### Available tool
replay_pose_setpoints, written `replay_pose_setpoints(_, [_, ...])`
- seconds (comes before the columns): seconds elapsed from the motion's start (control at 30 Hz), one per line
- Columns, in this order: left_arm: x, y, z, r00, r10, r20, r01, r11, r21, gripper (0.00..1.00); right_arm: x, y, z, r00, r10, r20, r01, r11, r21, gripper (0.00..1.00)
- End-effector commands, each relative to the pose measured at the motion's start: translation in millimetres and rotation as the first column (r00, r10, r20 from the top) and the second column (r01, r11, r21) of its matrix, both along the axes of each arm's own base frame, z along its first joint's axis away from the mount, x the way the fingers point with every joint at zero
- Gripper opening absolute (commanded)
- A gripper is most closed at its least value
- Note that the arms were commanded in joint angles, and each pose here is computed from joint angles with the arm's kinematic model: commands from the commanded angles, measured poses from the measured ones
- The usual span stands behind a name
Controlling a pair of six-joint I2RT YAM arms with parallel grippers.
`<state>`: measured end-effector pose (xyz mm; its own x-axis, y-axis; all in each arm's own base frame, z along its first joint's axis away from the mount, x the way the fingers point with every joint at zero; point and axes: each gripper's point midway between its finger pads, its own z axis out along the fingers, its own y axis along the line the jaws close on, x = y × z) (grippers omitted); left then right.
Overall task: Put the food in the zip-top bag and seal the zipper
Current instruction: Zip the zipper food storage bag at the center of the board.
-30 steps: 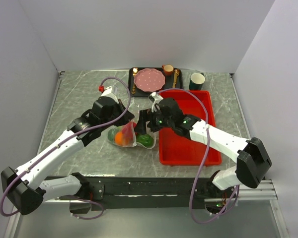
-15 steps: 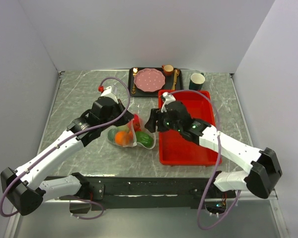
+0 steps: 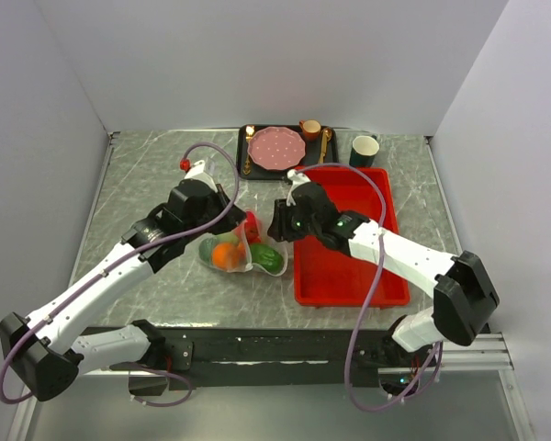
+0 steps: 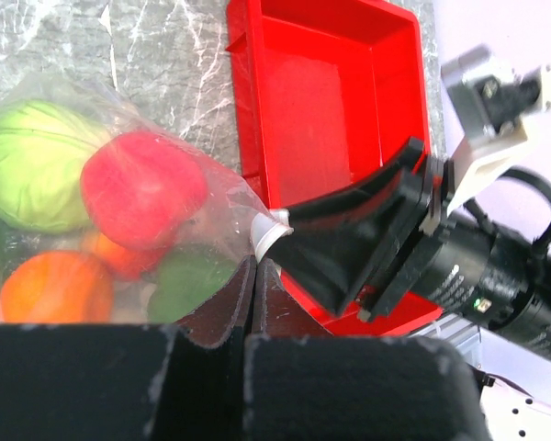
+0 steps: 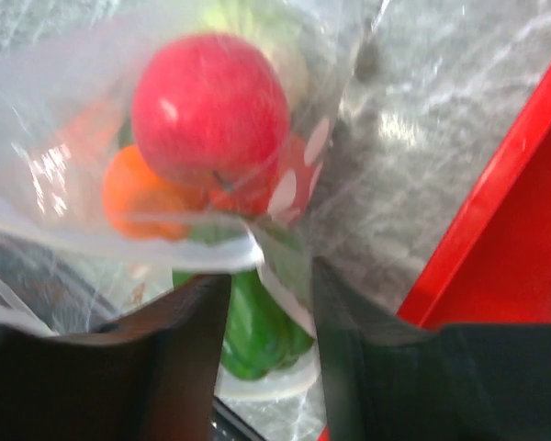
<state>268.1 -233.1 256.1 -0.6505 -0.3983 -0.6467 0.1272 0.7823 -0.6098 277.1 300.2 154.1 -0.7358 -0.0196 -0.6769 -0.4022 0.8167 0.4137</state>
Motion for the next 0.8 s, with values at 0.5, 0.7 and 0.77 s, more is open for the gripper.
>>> replay_pose_setpoints(0.5, [-34.6, -31.8, -65.2, 0.949, -0.284, -0.135, 0.286, 0.958, -0.005, 0.01, 55.2, -10.2, 9.3, 0.990, -0.139, 0.038, 0.138, 0.990, 0.024, 0.00])
replay_pose_setpoints(0.7, [-49.4, -58.1, -70.6, 0.892, -0.430, -0.138, 0.420, 0.902, -0.096, 0.01, 61.9, -12.5, 7.3, 0.985, -0.172, 0.030, 0.172, 0.985, 0.023, 0.00])
replay_pose_setpoints(0.77, [-55.8, -62.1, -76.4, 0.877, -0.453, -0.161, 0.446, 0.891, -0.081, 0.01, 62.7, -14.1, 4.5, 0.983, -0.180, 0.023, 0.180, 0.984, 0.018, 0.00])
